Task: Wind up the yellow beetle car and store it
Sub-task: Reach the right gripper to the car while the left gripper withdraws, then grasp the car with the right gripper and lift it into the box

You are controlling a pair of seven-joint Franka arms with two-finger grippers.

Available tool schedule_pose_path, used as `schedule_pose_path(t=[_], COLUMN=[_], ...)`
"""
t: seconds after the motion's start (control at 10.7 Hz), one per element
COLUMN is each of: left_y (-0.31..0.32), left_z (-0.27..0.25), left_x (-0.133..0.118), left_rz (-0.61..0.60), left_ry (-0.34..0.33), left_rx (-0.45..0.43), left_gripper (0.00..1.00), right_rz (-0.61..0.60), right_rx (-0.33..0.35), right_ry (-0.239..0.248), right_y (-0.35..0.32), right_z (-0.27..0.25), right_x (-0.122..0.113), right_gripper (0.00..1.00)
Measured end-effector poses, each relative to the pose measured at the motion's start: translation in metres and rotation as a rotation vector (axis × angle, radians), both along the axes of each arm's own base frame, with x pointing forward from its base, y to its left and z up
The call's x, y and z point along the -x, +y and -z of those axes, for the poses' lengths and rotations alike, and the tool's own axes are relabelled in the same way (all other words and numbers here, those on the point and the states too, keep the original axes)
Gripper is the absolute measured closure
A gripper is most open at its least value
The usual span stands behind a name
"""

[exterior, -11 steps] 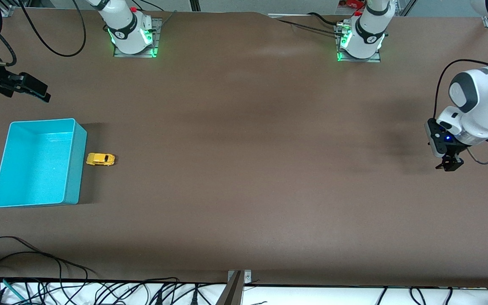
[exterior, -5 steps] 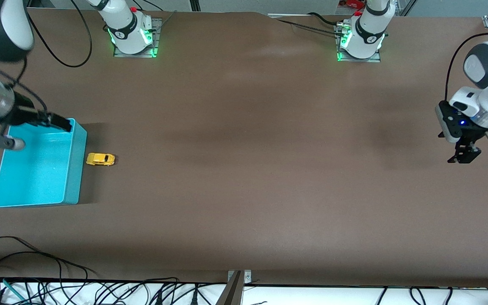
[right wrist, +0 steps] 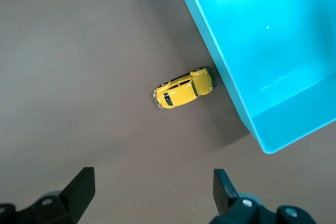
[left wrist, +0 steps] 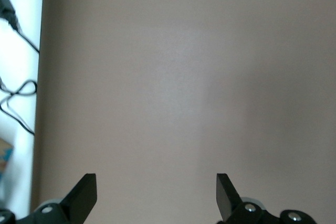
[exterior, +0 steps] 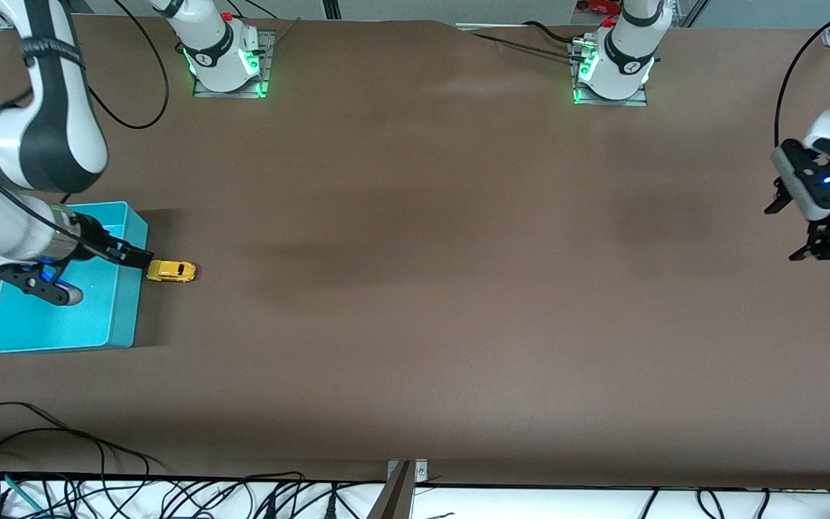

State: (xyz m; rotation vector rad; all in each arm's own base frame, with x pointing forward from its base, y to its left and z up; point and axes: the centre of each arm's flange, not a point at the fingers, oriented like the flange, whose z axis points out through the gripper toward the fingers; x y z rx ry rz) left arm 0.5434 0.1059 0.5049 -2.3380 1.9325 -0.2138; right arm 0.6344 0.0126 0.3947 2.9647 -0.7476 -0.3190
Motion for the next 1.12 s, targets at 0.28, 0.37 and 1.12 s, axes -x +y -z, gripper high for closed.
schedule_pose_path(t=[0.28, 0.37, 1.12], left_y=[-0.005, -0.013, -0.089], left_z=[-0.048, -0.061, -0.124], left_x=[0.009, 0.011, 0.028], left_rz=[-0.233, -0.341, -1.090], left_ry=[0.082, 0.117, 0.212], left_rx=[0.055, 0.071, 0.026], left_gripper=[0.00, 0.00, 0.00], right_rz=[0.235, 0.334, 0.827], right_rx=[0.051, 0.070, 0.154], right_ry=[-0.036, -0.050, -0.128], right_y=[-0.012, -0.017, -0.029], right_z=[0.038, 0.053, 0.170], right_x=[0.005, 0.007, 0.011], right_gripper=[0.00, 0.00, 0.00])
